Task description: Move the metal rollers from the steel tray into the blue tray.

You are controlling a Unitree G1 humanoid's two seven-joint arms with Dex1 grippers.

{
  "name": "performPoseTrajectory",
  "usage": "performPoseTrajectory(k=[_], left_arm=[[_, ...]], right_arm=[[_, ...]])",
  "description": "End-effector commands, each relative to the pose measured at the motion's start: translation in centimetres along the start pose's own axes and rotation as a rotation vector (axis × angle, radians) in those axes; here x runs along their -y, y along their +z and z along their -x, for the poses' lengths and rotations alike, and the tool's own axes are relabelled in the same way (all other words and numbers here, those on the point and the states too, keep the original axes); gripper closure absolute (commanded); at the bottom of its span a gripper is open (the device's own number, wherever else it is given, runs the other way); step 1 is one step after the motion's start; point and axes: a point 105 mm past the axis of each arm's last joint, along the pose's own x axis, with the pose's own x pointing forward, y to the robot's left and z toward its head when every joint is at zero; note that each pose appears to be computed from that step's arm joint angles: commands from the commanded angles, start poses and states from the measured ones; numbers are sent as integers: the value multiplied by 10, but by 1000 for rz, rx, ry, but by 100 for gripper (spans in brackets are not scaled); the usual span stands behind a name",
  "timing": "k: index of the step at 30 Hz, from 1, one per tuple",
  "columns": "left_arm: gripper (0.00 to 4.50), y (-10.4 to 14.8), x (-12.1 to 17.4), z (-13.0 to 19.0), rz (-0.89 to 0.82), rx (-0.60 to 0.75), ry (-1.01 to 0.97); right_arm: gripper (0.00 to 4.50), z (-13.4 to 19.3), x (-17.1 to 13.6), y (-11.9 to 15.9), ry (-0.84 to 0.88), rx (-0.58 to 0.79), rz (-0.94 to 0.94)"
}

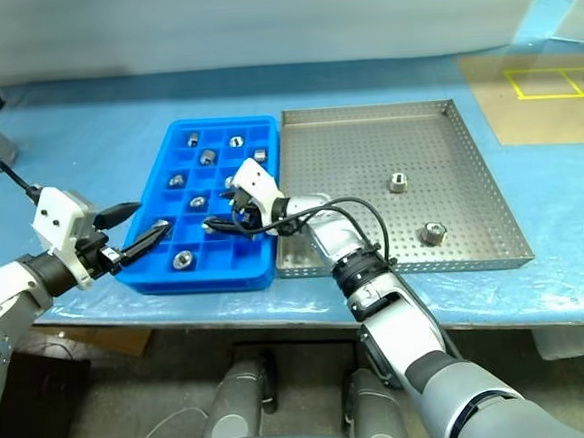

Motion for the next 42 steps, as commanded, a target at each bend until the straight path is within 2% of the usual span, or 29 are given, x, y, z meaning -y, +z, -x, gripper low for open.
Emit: performPoseTrajectory(k=[1,5,12,16,20,24,28,32,42], left_arm=[[107,12,4,-7,-32,46,-31],[107,16,11,-23,-29,72,-90],[107,21,15,-59,-21,118,-184],[107,23,14,-69,-33,128,-215],[107,30,-12,-70,-83,139,-139],[107,44,-62,-42,-145,139,1],[107,55,-80,-13,-189,121,48],[107,51,-75,3,-193,86,70],[107,51,-52,12,-168,80,79]], right_arm=[[69,7,14,13,-65,38,8],[69,27,34,22,-149,57,31],[69,103,82,29,-393,34,69],[69,124,79,24,-437,20,57],[69,127,62,24,-413,35,28],[69,121,53,16,-370,0,32],[69,105,57,29,-353,60,19],[69,69,41,38,-250,110,22],[69,53,52,44,-229,144,33]])
